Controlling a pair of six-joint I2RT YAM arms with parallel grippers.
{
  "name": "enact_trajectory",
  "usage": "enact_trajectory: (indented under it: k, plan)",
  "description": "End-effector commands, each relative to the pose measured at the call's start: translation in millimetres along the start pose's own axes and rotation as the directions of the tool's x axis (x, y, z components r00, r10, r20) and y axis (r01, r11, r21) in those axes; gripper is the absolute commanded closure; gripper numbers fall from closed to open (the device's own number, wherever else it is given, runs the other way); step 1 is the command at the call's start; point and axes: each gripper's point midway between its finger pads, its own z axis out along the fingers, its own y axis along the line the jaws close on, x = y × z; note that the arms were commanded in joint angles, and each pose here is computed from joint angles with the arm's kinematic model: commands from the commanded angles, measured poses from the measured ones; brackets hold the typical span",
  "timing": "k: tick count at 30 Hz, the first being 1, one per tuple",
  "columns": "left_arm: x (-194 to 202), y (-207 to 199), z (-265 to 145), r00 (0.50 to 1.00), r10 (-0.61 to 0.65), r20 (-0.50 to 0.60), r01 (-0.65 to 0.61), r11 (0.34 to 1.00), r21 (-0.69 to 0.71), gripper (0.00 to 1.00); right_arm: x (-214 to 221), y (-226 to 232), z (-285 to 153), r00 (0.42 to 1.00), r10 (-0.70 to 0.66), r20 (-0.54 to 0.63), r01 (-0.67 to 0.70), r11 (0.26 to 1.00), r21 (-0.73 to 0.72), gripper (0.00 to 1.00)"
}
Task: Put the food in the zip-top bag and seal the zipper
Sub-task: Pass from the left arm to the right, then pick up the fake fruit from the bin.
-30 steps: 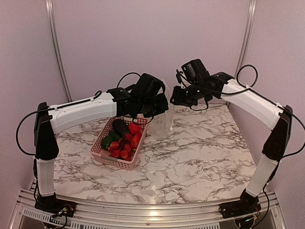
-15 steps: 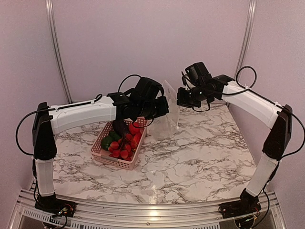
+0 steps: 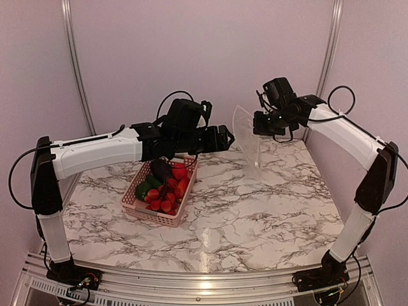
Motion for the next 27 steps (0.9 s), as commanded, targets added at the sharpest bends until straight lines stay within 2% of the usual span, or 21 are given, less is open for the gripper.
enact_trajectory:
  k: [1,4,6,9,12,14,15,20,24,27]
  plan:
    - [-26,21,-40,0.996,0.080,0.046,-0.077,0.995,-0.069,0.16,-48,-63,-47,0.992,-0.077,0.101,0.052,0.972,0.227,1.00]
    - [-28,50,-60,0.994,0.096,0.042,-0.089,0.985,-0.146,0.16,-58,-89,-65,0.985,-0.131,0.111,0.086,0.937,0.340,1.00]
    - [-31,66,-74,0.991,0.126,0.044,-0.116,0.974,-0.195,0.17,-51,-94,-61,0.983,-0.168,0.079,0.128,0.923,0.364,1.00]
    - [-45,89,-102,0.970,0.231,0.074,-0.199,0.933,-0.301,0.15,-22,-80,-34,0.974,-0.225,-0.007,0.215,0.924,0.315,1.00]
    - [-58,108,-127,0.963,0.253,0.093,-0.206,0.913,-0.352,0.12,21,-51,1,0.952,-0.286,-0.112,0.304,0.930,0.208,1.00]
    - [-62,126,-140,0.966,0.237,0.103,-0.174,0.892,-0.417,0.02,44,-29,16,0.932,-0.326,-0.161,0.349,0.925,0.150,1.00]
    - [-62,137,-147,0.969,0.225,0.102,-0.154,0.874,-0.462,0.01,54,-20,22,0.925,-0.335,-0.181,0.357,0.928,0.109,1.00]
    - [-42,161,-150,0.985,0.174,0.005,-0.150,0.861,-0.486,0.01,77,-1,36,0.922,-0.315,-0.223,0.324,0.946,0.003,1.00]
    - [-30,181,-158,0.987,0.152,-0.056,-0.158,0.821,-0.549,0.01,86,3,40,0.921,-0.309,-0.236,0.311,0.950,-0.030,1.00]
    - [-21,197,-162,0.993,0.077,-0.091,-0.116,0.815,-0.568,0.02,89,6,40,0.924,-0.301,-0.237,0.297,0.953,-0.055,1.00]
